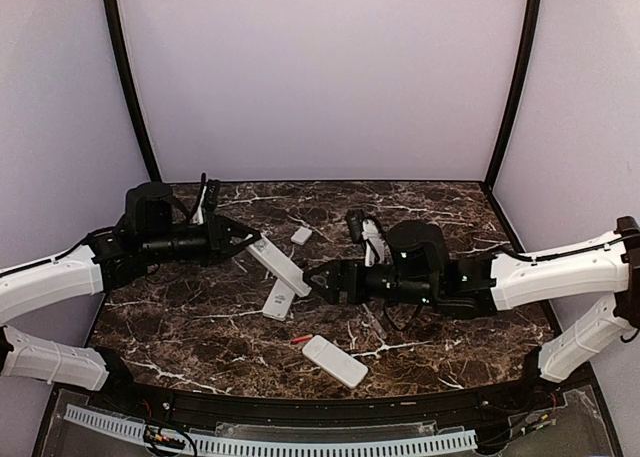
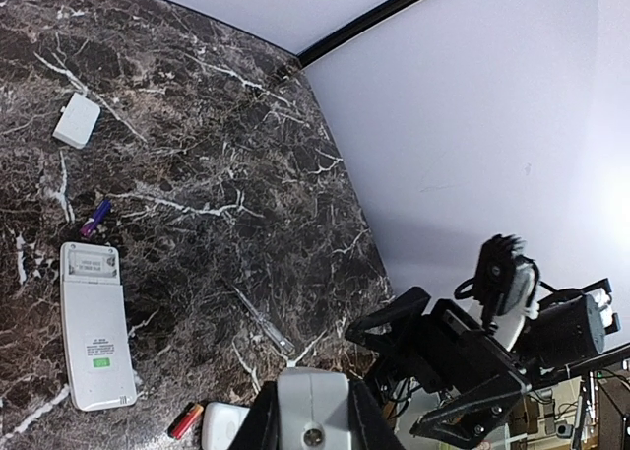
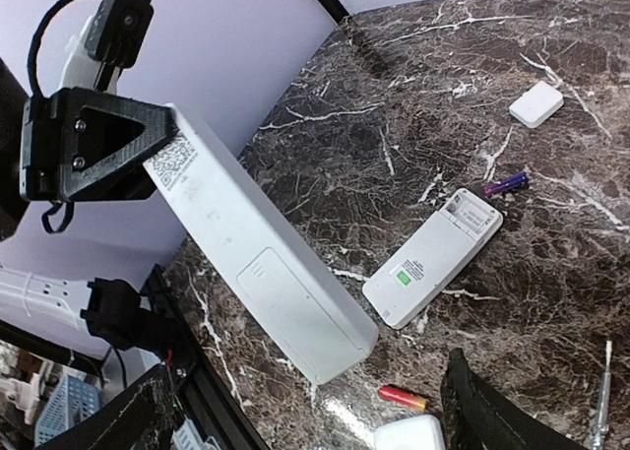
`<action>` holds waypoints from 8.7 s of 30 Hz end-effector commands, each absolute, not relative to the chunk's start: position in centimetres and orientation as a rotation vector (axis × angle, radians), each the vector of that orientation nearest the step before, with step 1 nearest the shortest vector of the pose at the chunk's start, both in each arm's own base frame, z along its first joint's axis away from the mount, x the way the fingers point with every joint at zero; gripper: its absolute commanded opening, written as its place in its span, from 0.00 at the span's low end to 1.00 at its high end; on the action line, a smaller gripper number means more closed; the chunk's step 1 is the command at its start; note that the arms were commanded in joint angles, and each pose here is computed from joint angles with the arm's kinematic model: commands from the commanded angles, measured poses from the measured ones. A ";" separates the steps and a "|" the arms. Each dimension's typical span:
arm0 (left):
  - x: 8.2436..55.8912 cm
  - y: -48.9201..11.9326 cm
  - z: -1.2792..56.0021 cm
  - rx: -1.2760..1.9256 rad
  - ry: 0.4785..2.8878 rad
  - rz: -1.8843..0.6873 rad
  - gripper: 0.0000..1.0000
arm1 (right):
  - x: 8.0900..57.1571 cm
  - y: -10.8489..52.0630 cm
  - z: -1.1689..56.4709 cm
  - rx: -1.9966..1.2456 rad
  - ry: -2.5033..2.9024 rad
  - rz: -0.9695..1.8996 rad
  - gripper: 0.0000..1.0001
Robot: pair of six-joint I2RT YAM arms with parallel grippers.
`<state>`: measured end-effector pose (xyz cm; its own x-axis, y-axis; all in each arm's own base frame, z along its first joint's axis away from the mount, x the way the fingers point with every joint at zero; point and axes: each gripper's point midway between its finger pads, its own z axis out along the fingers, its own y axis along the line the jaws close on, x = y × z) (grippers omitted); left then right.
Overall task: Unload the batteries from the remote control
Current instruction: Remove the battery cover from the remote control, then place the battery cover at the center of the board.
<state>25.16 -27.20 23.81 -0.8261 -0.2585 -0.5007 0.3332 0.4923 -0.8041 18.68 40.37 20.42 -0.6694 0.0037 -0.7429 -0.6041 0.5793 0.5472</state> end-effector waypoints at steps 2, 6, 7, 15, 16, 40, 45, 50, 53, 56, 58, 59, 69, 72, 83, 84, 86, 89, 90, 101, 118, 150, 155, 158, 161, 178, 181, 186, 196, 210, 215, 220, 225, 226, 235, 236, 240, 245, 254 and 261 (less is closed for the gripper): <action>24.6 -27.3 28.4 0.135 1.938 -1.456 0.00 | 18.5 42.1 23.8 -0.282 1.982 1.489 0.90; 23.9 -27.4 29.5 0.172 1.886 -1.499 0.00 | 18.2 42.8 23.9 -0.270 1.966 1.571 0.86; 23.7 -27.4 29.6 0.179 1.883 -1.513 0.00 | 18.2 43.0 23.9 -0.271 1.961 1.590 0.85; 22.6 -27.8 30.7 0.247 1.815 -1.598 0.00 | 18.9 43.6 24.4 -0.223 1.940 1.617 0.73; 22.5 -27.9 30.8 0.252 1.813 -1.602 0.00 | 18.9 43.7 24.4 -0.219 1.938 1.620 0.71; 22.6 -26.5 33.2 0.191 1.735 -1.647 0.00 | 18.8 42.5 20.7 -0.160 2.013 1.609 0.25; 22.8 -25.8 33.5 0.150 1.715 -1.681 0.00 | 18.4 42.1 19.9 -0.159 2.029 1.612 0.25; 23.2 -25.3 33.2 0.124 1.709 -1.687 0.00 | 18.3 41.9 19.6 -0.159 2.038 1.610 0.24; 23.3 -25.2 33.3 0.120 1.706 -1.687 0.00 | 18.1 41.8 19.3 -0.162 2.050 1.607 0.24; 23.4 -25.1 33.3 0.118 1.706 -1.684 0.00 | 18.0 41.7 19.2 -0.163 2.053 1.612 0.25; 23.4 -25.2 33.0 0.123 1.714 -1.683 0.00 | 17.9 42.0 19.9 -0.174 2.028 1.633 0.29; 23.4 -25.2 32.8 0.124 1.721 -1.683 0.00 | 17.9 42.1 20.5 -0.185 2.009 1.644 0.34; 23.4 -25.4 32.1 0.125 1.724 -1.695 0.00 | 18.3 44.1 25.9 -0.248 1.831 1.735 0.80; 23.4 -25.5 32.1 0.132 1.719 -1.710 0.00 | 18.7 44.4 26.6 -0.244 1.799 1.739 0.81; 23.1 -25.8 32.4 0.143 1.699 -1.755 0.00 | 20.8 45.0 27.8 -0.208 1.791 1.717 0.73; 23.1 -25.8 32.4 0.144 1.695 -1.758 0.00 | 20.7 45.2 27.8 -0.215 1.793 1.722 0.71; 23.2 -25.8 32.4 0.144 1.693 -1.760 0.00 | 20.6 45.4 27.7 -0.224 1.798 1.732 0.69; 23.2 -25.9 32.5 0.146 1.693 -1.761 0.00 | 20.3 45.6 27.6 -0.236 1.797 1.752 0.66; 23.3 -25.9 32.4 0.143 1.695 -1.760 0.00 | 20.3 45.6 27.5 -0.238 1.800 1.753 0.66; 23.4 -25.9 32.4 0.145 1.696 -1.757 0.00 | 20.4 45.6 26.3 -0.213 1.831 1.759 0.24; 23.3 -25.1 33.6 0.156 1.683 -1.727 0.00 | 20.3 44.2 24.5 -0.164 1.871 1.738 0.21; 23.5 -25.1 32.8 0.148 1.699 -1.724 0.00 | 19.8 42.1 22.7 -0.096 1.937 1.706 0.24; 23.7 -25.0 32.6 0.140 1.709 -1.712 0.00 | 19.6 41.9 22.6 -0.088 1.942 1.712 0.19; 23.8 -25.0 32.2 0.132 1.718 -1.702 0.00 | 19.6 41.6 22.7 -0.083 1.940 1.711 0.14; 23.9 -24.9 32.0 0.125 1.723 -1.696 0.00 | 19.5 41.4 22.9 -0.079 1.936 1.713 0.13; 24.1 -24.9 31.1 0.110 1.743 -1.693 0.00 | 19.1 41.8 23.9 -0.119 1.924 1.742 0.22; 24.2 -24.9 30.9 0.108 1.751 -1.689 0.00 | 19.0 41.9 24.0 -0.127 1.922 1.746 0.27; 24.2 -25.0 30.7 0.106 1.755 -1.694 0.00 | 19.0 41.9 24.0 -0.132 1.919 1.747 0.27; 24.4 -24.9 30.2 0.095 1.772 -1.675 0.00 | 18.9 41.5 24.2 -0.123 1.905 1.755 0.13; 25.4 -24.1 27.7 0.007 1.869 -1.583 0.00 | 18.6 40.8 25.0 -0.136 1.876 1.751 0.00; 25.2 -23.4 26.5 0.025 1.937 -1.536 0.00 | 18.8 39.8 25.9 -0.210 1.870 1.619 0.00; 24.1 -21.6 21.7 -0.017 2.150 -1.433 0.00 | 21.6 36.0 24.7 -0.240 2.014 1.131 0.00; 21.5 -21.9 18.8 0.092 2.261 -1.470 0.00 | 24.6 33.1 22.0 -0.320 2.175 0.786 0.00; 21.1 -21.9 18.4 0.105 2.277 -1.483 0.00 | 25.0 33.0 21.5 -0.352 2.194 0.744 0.00; 19.1 -21.3 13.4 0.051 2.431 -1.475 0.00 | 29.0 34.8 15.4 -0.513 2.403 0.390 0.00; 19.1 -21.2 12.9 0.034 2.447 -1.460 0.00 | 29.4 35.0 14.9 -0.521 2.410 0.359 0.00; 19.2 -20.9 12.2 0.021 2.468 -1.426 0.00 | 30.6 35.1 12.9 -0.546 2.431 0.231 0.00; 19.4 -20.5 10.7 0.004 2.539 -1.350 0.00 | 31.6 34.9 11.1 -0.565 2.445 0.118 0.00; 20.9 -20.8 9.6 -0.017 2.573 -1.312 0.00 | 32.6 33.2 8.1 -0.544 2.466 -0.116 0.00; 21.8 -21.4 8.6 0.009 2.606 -1.313 0.01 | 32.4 34.4 5.6 -0.580 2.492 -0.151 0.08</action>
<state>20.68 -21.13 8.51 -0.9812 -0.1172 -0.1532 0.0553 0.5902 -0.8054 32.32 33.63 6.33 -0.7478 -0.4209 -0.5134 -0.3745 0.9060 -0.1971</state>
